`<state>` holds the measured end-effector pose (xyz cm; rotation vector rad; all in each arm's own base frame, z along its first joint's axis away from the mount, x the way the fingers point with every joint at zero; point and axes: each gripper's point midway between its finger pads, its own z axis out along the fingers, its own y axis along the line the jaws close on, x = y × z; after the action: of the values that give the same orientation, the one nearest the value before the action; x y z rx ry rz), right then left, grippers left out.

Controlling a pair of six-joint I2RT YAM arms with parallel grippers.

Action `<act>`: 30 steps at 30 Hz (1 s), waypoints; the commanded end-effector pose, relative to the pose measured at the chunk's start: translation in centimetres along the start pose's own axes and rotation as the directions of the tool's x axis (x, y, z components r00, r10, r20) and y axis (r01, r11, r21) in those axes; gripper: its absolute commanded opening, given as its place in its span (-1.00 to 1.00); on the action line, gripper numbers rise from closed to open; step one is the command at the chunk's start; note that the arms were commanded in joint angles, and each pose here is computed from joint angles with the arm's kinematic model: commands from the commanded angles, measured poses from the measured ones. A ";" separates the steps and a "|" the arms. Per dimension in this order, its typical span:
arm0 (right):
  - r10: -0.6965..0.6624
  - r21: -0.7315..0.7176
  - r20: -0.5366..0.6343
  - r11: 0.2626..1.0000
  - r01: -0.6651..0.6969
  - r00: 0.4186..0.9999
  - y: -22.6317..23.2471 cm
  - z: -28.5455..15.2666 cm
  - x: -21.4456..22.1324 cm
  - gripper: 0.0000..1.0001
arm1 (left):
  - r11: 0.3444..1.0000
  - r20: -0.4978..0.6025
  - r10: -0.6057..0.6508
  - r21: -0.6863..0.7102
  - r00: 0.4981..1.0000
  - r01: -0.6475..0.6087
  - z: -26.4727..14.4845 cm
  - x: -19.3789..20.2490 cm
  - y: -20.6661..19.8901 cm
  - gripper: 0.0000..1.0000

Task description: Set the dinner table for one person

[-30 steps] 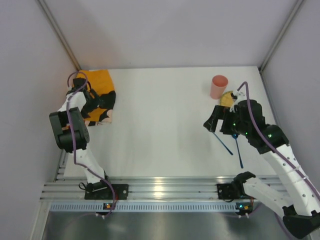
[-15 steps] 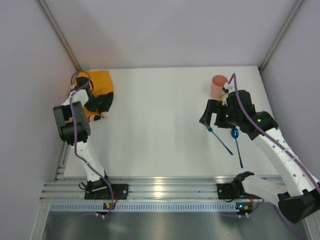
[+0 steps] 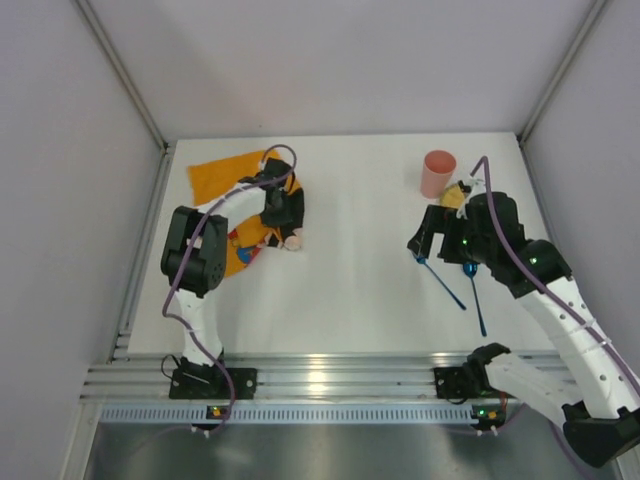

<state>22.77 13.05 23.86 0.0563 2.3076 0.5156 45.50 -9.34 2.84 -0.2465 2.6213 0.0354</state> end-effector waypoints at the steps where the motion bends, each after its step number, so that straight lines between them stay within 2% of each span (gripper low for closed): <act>1: -0.026 0.007 0.038 1.000 0.025 0.999 -0.3 -0.5 -0.4 0.99 | 0.995 -0.105 0.054 0.085 0.993 -0.046 -3.7 4.9 -2.9 -1.00; 2: -0.027 0.027 0.053 0.999 0.025 0.998 -0.6 -0.5 -0.6 0.99 | 0.991 -0.135 0.072 0.125 0.988 -0.055 -4.3 6.5 -4.1 -0.61; 4: -0.029 0.029 0.056 0.999 0.027 0.998 -0.7 -0.5 -0.6 0.99 | 0.988 -0.128 0.067 0.145 0.990 -0.048 -5.8 6.8 -4.8 -0.02; 5: -0.032 0.026 0.052 0.999 0.031 0.998 -0.6 -0.2 -0.7 0.99 | 0.983 -0.141 0.064 0.181 0.988 -0.038 -6.6 7.5 -5.7 0.94; 7: -0.038 0.016 0.042 0.999 0.037 0.998 -0.2 0.3 -1.0 1.00 | 0.976 -0.101 0.034 0.216 0.994 -0.011 -9.3 6.6 -6.4 0.97; 11: -0.031 -0.100 -0.015 0.995 0.029 0.999 2.9 2.5 -1.6 0.99 | 0.965 -0.016 -0.077 0.250 0.997 0.079 -14.8 3.5 -6.6 0.97; 12: -0.026 -0.117 -0.020 0.993 0.023 0.999 3.6 3.0 -1.9 0.99 | 0.970 0.044 -0.105 0.225 0.993 0.093 -16.3 2.2 -5.6 0.97; 16: -0.073 -0.194 -0.060 0.979 0.060 0.996 7.9 5.6 -2.5 1.00 | 0.974 0.129 -0.199 0.131 0.972 0.182 -18.6 0.4 -0.2 0.97; 18: -0.129 -0.235 -0.094 0.966 0.104 0.987 11.3 7.3 -2.5 1.00 | 0.975 0.103 -0.218 0.069 0.971 0.211 -17.0 1.9 2.9 0.97; 19: -0.149 -0.249 -0.107 0.961 0.118 0.983 12.4 8.0 -2.4 0.99 | 0.964 0.061 -0.264 0.022 0.963 0.263 -15.7 3.2 6.1 0.96; 22: -0.243 -0.337 -0.167 0.925 0.177 0.955 17.9 10.5 -1.1 1.00 | 0.936 0.023 -0.350 -0.037 0.937 0.350 -13.6 5.3 11.0 0.95; 23: -0.291 -0.386 -0.186 0.900 0.203 0.938 20.9 11.8 -0.3 1.00 | 0.928 0.047 -0.371 -0.026 0.928 0.372 -13.5 5.0 11.8 0.95; 26: -0.356 -0.429 -0.221 0.872 0.237 0.908 25.6 14.8 1.5 0.99 | 0.911 0.029 -0.403 -0.076 0.915 0.404 -12.0 6.3 14.3 0.93; 30: -0.403 -0.445 -0.259 0.856 0.262 0.878 29.2 19.0 3.6 1.00 | 0.885 -0.014 -0.452 -0.128 0.892 0.447 -9.5 8.0 16.5 0.87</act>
<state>30.70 44.41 21.69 -0.6000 2.4028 0.8487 29.87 3.97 7.58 -0.9108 2.5711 0.0514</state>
